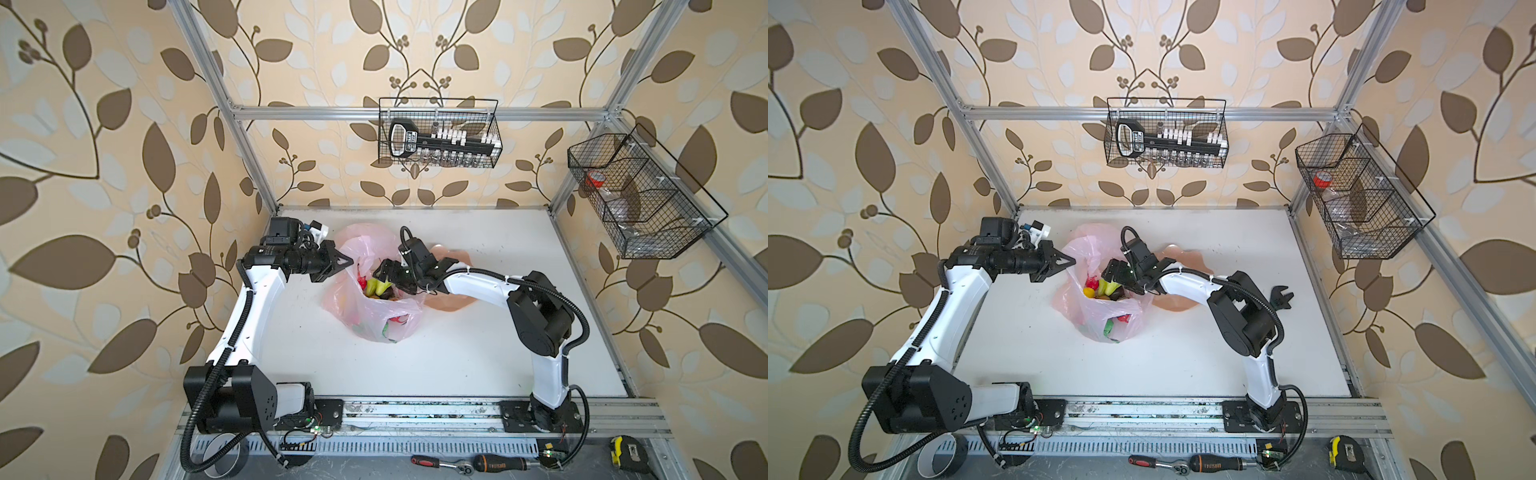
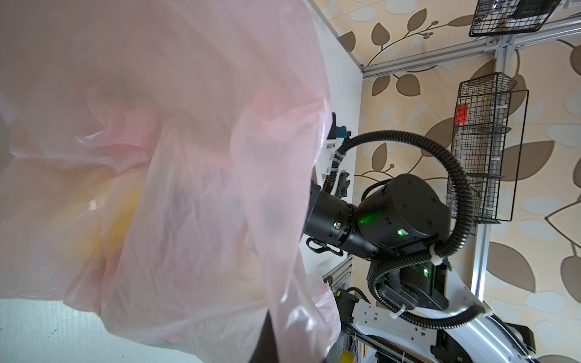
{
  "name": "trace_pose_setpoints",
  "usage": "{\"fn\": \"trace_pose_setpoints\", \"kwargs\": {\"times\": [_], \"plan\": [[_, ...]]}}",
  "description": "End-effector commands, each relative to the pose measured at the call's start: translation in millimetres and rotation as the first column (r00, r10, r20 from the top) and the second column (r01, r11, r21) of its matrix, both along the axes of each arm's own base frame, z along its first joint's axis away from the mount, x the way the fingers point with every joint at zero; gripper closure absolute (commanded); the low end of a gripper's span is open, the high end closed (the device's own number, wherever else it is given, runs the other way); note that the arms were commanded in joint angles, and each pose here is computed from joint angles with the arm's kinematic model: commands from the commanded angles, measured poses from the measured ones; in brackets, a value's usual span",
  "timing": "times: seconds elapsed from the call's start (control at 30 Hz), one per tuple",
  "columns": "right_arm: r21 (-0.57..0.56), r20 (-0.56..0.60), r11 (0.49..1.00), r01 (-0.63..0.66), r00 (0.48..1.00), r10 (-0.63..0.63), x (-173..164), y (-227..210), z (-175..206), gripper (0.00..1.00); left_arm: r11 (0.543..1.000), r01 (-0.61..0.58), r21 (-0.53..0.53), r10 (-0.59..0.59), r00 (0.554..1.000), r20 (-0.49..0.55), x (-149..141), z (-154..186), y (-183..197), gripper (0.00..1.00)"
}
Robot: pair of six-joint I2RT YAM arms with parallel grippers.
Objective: Place the fruits into the plastic bag
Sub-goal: Place the fruit in the plastic bag.
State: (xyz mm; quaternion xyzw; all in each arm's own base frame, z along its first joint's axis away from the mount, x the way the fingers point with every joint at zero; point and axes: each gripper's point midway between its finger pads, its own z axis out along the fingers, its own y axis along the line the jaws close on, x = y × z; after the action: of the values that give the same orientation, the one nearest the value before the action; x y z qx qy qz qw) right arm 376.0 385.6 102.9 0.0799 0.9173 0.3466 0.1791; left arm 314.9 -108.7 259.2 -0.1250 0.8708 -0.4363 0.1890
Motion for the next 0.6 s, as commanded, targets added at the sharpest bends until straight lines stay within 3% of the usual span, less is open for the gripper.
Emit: {"fn": "trace_pose_setpoints", "kwargs": {"times": [0.0, 0.37, 0.57], "plan": [[0.015, 0.053, 0.999, -0.035, 0.998, 0.034, -8.2, -5.5, 40.0, 0.02, 1.000, 0.009, 0.009, -0.010, 0.999, 0.037, 0.4, 7.5, -2.9, 1.00], [-0.060, 0.065, 0.993, -0.104, 0.992, 0.108, -43.5, -35.4, 52.2, 0.00, 1.000, 0.001, 0.023, -0.002, 0.999, 0.036, 7.9, 3.4, -0.4, 1.00], [-0.163, 0.143, 0.974, -0.160, 0.972, 0.184, -48.7, -47.9, 72.4, 0.02, 1.000, 0.017, 0.021, -0.018, 0.999, 0.037, 9.8, 2.4, -2.0, 1.00]]}}
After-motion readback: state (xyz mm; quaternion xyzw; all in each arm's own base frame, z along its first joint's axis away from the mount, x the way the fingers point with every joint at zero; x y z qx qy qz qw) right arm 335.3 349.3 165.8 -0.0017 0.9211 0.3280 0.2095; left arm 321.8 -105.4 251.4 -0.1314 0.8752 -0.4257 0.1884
